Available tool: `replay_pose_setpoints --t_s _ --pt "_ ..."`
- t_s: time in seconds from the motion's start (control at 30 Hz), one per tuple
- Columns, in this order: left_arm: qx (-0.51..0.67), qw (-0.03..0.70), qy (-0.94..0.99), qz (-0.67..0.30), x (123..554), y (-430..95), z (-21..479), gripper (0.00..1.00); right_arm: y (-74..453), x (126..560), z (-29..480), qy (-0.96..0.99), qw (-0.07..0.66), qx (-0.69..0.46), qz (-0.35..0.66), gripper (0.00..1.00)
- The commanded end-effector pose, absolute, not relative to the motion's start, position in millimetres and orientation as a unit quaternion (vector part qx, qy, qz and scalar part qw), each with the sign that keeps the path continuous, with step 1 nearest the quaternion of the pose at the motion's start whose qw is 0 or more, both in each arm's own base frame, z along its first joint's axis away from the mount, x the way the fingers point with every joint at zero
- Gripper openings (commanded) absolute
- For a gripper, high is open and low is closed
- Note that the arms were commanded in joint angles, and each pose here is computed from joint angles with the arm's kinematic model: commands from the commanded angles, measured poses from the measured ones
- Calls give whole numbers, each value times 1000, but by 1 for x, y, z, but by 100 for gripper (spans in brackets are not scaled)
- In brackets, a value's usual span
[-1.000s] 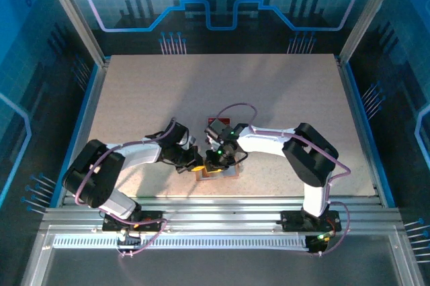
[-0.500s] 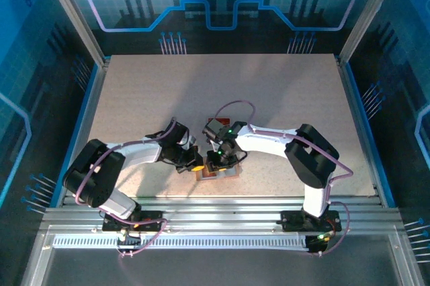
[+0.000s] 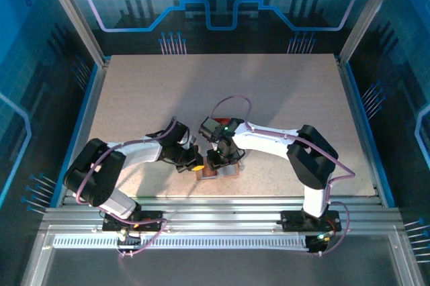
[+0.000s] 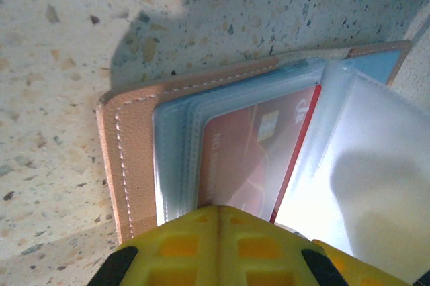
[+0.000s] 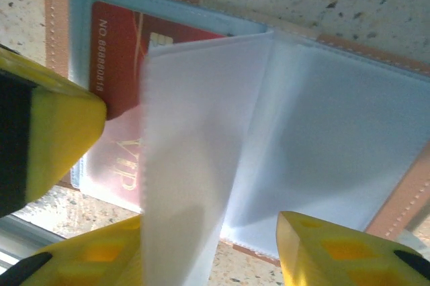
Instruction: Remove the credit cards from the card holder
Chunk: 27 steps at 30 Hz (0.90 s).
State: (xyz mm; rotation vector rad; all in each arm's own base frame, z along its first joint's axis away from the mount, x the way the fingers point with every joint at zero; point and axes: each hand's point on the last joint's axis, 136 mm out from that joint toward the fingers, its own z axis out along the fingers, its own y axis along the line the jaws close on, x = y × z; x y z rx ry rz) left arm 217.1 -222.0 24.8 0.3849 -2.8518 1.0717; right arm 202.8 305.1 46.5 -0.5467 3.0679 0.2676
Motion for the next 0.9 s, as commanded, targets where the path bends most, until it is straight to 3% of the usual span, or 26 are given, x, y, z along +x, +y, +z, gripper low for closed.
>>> replay_pose_setpoints --t_s 0.0,0.67,0.87 --pt "119 46 -935 331 213 -220 20 0 296 203 58 981 18 -184 60 47" --pt "116 41 -934 335 214 -221 27 0 240 212 51 987 23 -157 -14 43" --pt "117 40 -933 337 215 -221 28 0 244 215 60 987 32 -156 -6 36"
